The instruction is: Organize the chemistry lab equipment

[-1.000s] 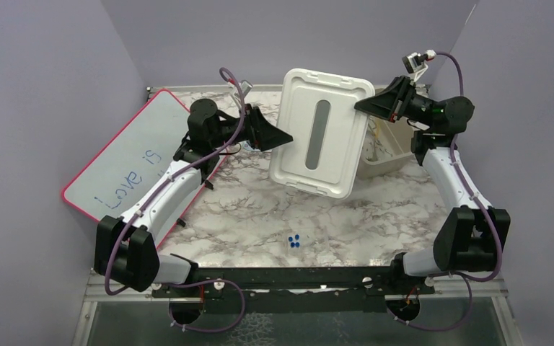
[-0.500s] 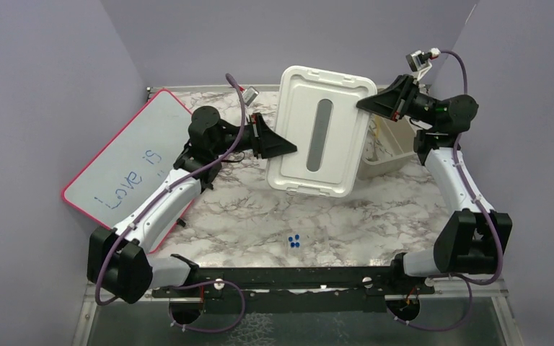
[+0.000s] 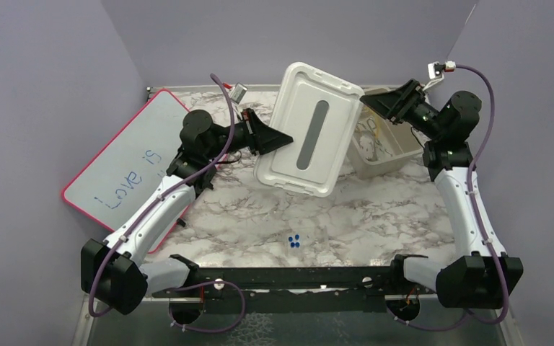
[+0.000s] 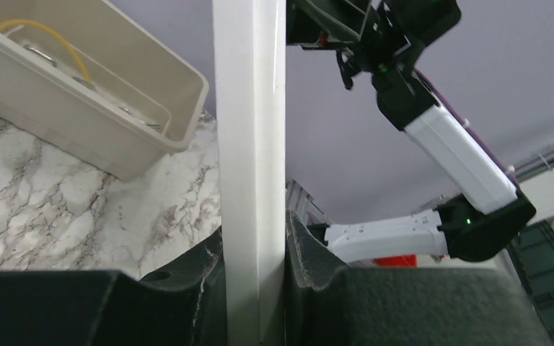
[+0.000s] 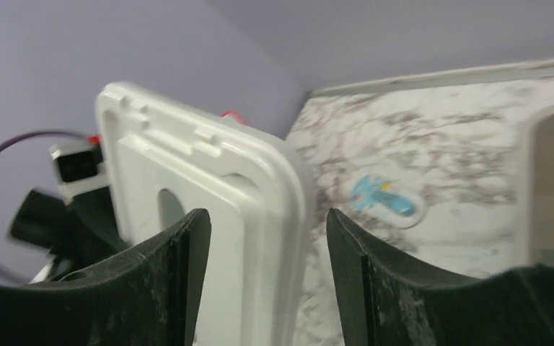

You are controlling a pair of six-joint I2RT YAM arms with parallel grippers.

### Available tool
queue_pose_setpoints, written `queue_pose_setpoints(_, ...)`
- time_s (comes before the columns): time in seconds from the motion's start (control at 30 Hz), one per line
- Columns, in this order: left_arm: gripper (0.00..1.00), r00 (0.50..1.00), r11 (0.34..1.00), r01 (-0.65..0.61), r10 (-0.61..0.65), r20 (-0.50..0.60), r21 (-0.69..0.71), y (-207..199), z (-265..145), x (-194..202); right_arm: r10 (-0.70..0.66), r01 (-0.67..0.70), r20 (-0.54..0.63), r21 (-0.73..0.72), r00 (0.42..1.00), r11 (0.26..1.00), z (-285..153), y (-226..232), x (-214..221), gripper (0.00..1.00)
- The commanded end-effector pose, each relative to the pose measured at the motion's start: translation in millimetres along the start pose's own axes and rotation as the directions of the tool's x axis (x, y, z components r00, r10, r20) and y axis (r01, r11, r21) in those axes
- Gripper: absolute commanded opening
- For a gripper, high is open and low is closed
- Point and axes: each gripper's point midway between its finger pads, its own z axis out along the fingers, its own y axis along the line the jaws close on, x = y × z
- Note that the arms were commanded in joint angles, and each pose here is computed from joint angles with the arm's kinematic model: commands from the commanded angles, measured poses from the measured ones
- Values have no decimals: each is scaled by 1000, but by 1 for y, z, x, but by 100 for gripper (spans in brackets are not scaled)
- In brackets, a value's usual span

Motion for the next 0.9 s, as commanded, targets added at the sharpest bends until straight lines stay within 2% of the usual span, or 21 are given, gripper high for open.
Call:
queue_pose_setpoints(0.0, 0, 987, 994, 36, -19, 158, -101, 19, 9, -37, -135, 76, 97, 458, 986, 886, -26, -75, -22, 64)
queue_pose_setpoints(0.13, 0, 978, 987, 99, -73, 196, -130, 35, 26, -52, -214, 99, 55, 755, 975, 648, -62, -143, -28, 64)
queue_pose_setpoints(0.23, 0, 968, 979, 150, -117, 222, -139, 44, 39, -60, -272, 146, -19, 878, 962, 455, -89, -180, -34, 66)
queue_pose_setpoints(0.37, 0, 954, 971, 202, -165, 251, -128, 52, 60, -67, -226, 214, -142, 918, 964, 333, -101, -224, -31, 71)
queue_pose_setpoints(0.47, 0, 941, 963, 236, -194, 278, -128, 60, 75, -71, -179, 260, -215, 922, 960, 286, -106, -254, -24, 72)
queue_pose_setpoints(0.63, 0, 922, 959, 263, -218, 321, -105, 68, 97, -83, -161, 320, -286, 908, 945, 269, -107, -291, -24, 72)
queue_pose_setpoints(0.77, 0, 903, 947, 309, -262, 341, -91, 76, 117, -87, -112, 368, -351, 883, 930, 291, -103, -314, -18, 71)
queue_pose_setpoints(0.87, 0, 889, 935, 343, -294, 350, -85, 84, 131, -86, -75, 380, -379, 858, 922, 346, -94, -319, -7, 69)
